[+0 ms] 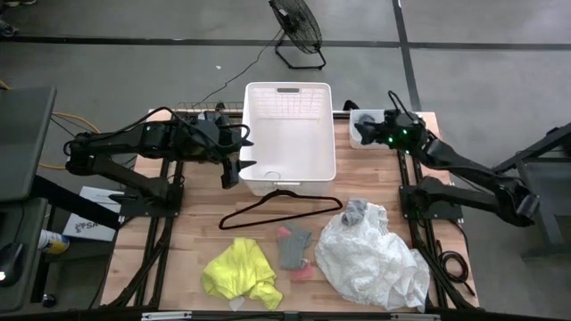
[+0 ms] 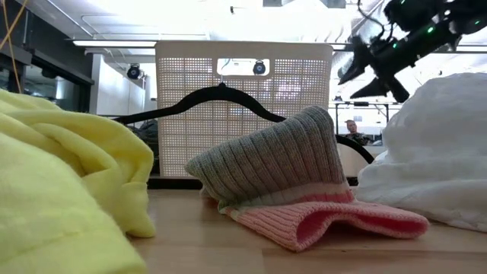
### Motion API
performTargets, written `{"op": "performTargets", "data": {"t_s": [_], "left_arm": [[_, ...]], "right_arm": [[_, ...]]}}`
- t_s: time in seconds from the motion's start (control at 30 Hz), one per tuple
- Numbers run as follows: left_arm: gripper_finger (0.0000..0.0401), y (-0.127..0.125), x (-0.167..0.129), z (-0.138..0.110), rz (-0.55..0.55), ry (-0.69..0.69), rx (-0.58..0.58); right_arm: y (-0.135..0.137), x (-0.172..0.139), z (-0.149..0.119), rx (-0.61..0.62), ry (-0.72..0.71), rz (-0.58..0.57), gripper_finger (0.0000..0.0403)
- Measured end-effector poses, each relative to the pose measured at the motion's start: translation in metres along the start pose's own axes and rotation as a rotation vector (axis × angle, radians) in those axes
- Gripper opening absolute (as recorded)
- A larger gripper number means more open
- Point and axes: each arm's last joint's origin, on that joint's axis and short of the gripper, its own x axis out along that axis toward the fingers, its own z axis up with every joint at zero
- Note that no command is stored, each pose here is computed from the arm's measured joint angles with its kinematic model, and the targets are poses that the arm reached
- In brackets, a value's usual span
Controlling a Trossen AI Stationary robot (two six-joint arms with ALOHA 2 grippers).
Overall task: Pick & Place Cloths
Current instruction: Put the white dress into the large white bin
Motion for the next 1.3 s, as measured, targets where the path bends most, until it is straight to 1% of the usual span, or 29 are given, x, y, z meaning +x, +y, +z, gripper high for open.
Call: {"op": "performTargets", "data": {"t_s": [0.17, 0.43, 0.67, 0.8, 0.87, 1.03, 1.23, 1.3], "left_arm": [[0.0246, 0.000, 0.000, -0.001, 0.000, 0.005, -0.002], [0.0246, -0.001, 0.004, -0.004, -0.006, 0.011, 0.000], [0.0246, -0.002, 0.007, -0.006, -0.011, 0.022, 0.003], [0.0246, -0.002, 0.007, -0.006, -0.012, 0.016, 0.004], [0.0246, -0.001, 0.005, -0.006, -0.012, 0.013, 0.003], [0.0246, -0.001, 0.004, -0.006, -0.012, 0.018, 0.003], [0.0246, -0.001, 0.004, -0.007, -0.011, 0.028, 0.004], [0.0246, -0.001, 0.004, -0.007, -0.011, 0.027, 0.004]], "right_arm": [[0.019, -0.020, -0.011, -0.013, 0.051, 0.134, 0.0233], [0.045, -0.043, -0.034, -0.020, 0.189, 0.332, 0.0233], [0.062, -0.056, -0.050, -0.036, 0.274, 0.433, 0.0233], [0.077, -0.070, -0.051, -0.055, 0.293, 0.509, 0.0233], [0.083, -0.077, -0.052, -0.072, 0.303, 0.529, 0.0233], [0.094, -0.092, -0.058, -0.112, 0.337, 0.515, 0.0233], [0.111, -0.103, -0.071, -0.130, 0.441, 0.551, 0.0233], [0.115, -0.106, -0.076, -0.142, 0.495, 0.535, 0.0233]]}}
